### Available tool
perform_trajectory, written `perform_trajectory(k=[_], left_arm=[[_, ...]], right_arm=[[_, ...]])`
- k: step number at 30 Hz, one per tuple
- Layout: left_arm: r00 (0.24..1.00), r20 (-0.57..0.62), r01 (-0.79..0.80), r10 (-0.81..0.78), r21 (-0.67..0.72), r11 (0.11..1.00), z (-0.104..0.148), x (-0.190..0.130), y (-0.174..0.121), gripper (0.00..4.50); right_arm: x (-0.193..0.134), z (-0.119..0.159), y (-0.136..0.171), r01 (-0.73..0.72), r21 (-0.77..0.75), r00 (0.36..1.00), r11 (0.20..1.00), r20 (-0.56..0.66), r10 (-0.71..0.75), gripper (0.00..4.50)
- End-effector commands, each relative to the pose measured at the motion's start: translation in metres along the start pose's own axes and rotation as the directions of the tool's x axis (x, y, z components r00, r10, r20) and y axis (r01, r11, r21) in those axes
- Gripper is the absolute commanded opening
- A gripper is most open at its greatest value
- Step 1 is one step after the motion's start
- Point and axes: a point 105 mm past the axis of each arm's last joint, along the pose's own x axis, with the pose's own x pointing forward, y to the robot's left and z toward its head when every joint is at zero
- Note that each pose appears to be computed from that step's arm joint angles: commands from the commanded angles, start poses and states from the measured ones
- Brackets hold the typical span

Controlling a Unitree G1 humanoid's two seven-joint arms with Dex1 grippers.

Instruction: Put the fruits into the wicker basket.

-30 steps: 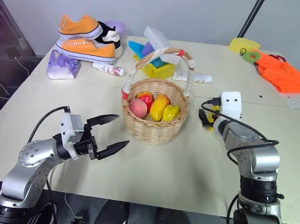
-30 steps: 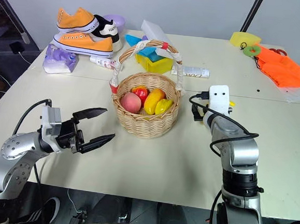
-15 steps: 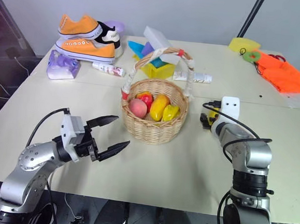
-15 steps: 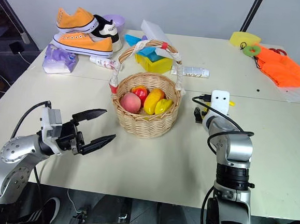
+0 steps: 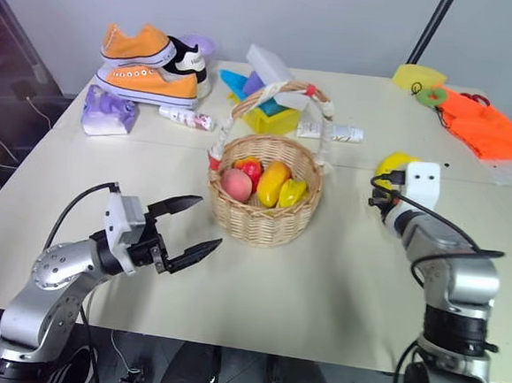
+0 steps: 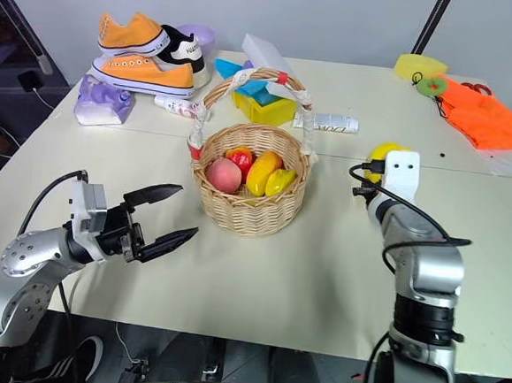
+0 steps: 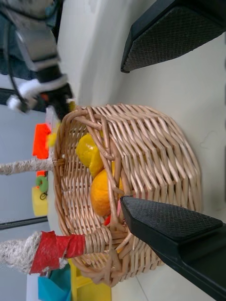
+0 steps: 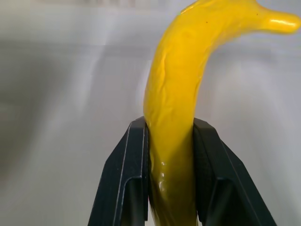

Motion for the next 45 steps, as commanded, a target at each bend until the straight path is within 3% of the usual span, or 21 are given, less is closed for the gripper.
perform_trajectory(k=[1,3,5,12,22,27,34,37,41,45], left_arm=[[1.000,0.022,-0.013,0.012,0.027,1.000,0.008,-0.004,0.005,4.50],[1.000,0.019,-0.018,0.017,0.041,0.999,0.008,-0.006,0.008,4.50],[1.000,0.022,-0.023,0.022,0.046,0.999,0.009,-0.006,0.013,4.50],[1.000,0.026,-0.010,0.009,0.043,0.999,0.008,-0.004,0.014,4.50],[0.999,0.032,-0.025,0.024,0.053,0.998,0.009,-0.002,0.014,4.50],[0.998,0.047,-0.050,0.048,0.044,0.998,0.008,-0.001,0.011,4.50],[0.994,0.056,-0.092,0.089,0.046,0.995,0.010,-0.002,0.011,4.50],[0.994,0.057,-0.095,0.092,0.040,0.995,0.009,-0.002,0.007,4.50],[0.994,0.052,-0.103,0.101,0.032,0.994,0.008,-0.004,0.005,4.50],[0.994,0.049,-0.102,0.100,0.038,0.994,0.009,-0.006,0.006,4.50]], right_arm=[[-0.047,0.038,0.019,-0.369,-0.100,0.907,0.924,0.179,0.382,1.02],[-0.072,0.031,0.015,-0.510,-0.202,0.845,0.836,0.066,0.531,1.02],[-0.084,0.027,0.008,-0.560,-0.229,0.818,0.796,-0.005,0.575,1.02],[-0.110,0.032,0.043,-0.725,-0.230,0.676,0.650,-0.051,0.735,1.02],[-0.090,0.049,0.123,-0.825,-0.310,0.510,0.473,-0.044,0.859,1.02],[-0.058,0.055,0.138,-0.791,-0.369,0.537,0.488,-0.035,0.843,1.02],[-0.034,0.065,0.156,-0.778,-0.396,0.528,0.487,0.009,0.849,1.02],[-0.029,0.066,0.155,-0.764,-0.398,0.547,0.508,0.020,0.837,2.08],[-0.033,0.070,0.150,-0.757,-0.400,0.552,0.517,0.032,0.833,4.04],[-0.045,0.083,0.136,-0.732,-0.405,0.555,0.548,0.113,0.824,4.04]])
